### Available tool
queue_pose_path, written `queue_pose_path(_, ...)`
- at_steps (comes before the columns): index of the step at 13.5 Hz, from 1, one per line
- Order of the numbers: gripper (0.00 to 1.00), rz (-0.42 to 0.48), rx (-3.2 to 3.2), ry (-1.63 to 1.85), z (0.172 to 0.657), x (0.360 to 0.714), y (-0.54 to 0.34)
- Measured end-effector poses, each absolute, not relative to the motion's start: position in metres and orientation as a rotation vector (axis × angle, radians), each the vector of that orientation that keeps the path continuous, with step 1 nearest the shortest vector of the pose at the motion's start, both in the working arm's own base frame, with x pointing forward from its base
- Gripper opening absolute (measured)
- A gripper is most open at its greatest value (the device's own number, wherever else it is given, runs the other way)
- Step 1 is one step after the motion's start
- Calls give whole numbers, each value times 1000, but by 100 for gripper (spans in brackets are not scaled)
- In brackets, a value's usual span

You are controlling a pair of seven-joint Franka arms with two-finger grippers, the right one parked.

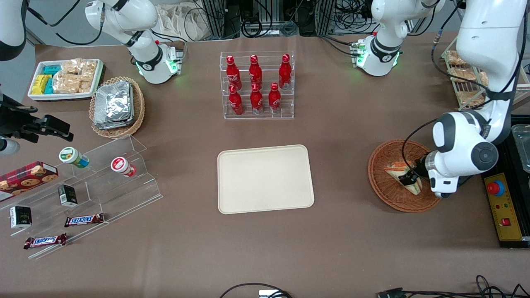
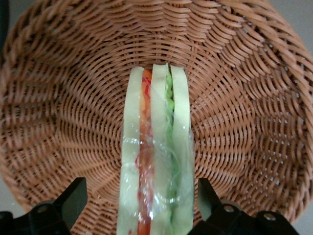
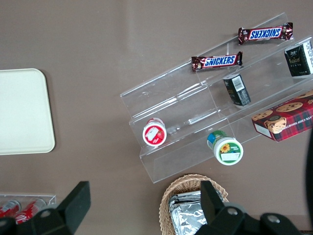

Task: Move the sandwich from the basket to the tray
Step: 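Close the left gripper on the sandwich and lift it from the basket, then carry the sandwich with the left gripper over the cream tray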

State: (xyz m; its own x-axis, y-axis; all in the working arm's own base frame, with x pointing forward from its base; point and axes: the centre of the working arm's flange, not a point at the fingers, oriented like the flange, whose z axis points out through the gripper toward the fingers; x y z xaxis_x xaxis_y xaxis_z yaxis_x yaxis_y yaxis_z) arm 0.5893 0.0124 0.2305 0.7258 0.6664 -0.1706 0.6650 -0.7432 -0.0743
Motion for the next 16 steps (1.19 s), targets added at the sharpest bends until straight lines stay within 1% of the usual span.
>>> queue_pose_path(1,100,281,-2916,-1125,225,590,12)
queue_pose_path(2,96,272,-2919,-1127,222,591,11)
queue_pose_path(3,84,264,-2923,-1125,222,593,10)
queue_pose_path(5,58,235,-2938,-1109,230,599,2)
queue_pose_path(7,41,173,-2962,-1096,251,612,-5)
queue_pose_path(8,37,155,-2970,-1078,267,618,-6)
queue_pose_path(9,36,156,-2977,-1027,289,625,-10)
queue_pose_path(11,34,194,-2982,-893,348,642,-23)
queue_pose_path(12,31,209,-2995,-828,381,651,-33)
queue_pose_path(14,20,193,-3061,-638,439,661,-63)
queue_pose_path(15,20,175,-3103,-515,454,663,-86)
queue_pose_path(16,20,172,-3143,-375,458,662,-112)
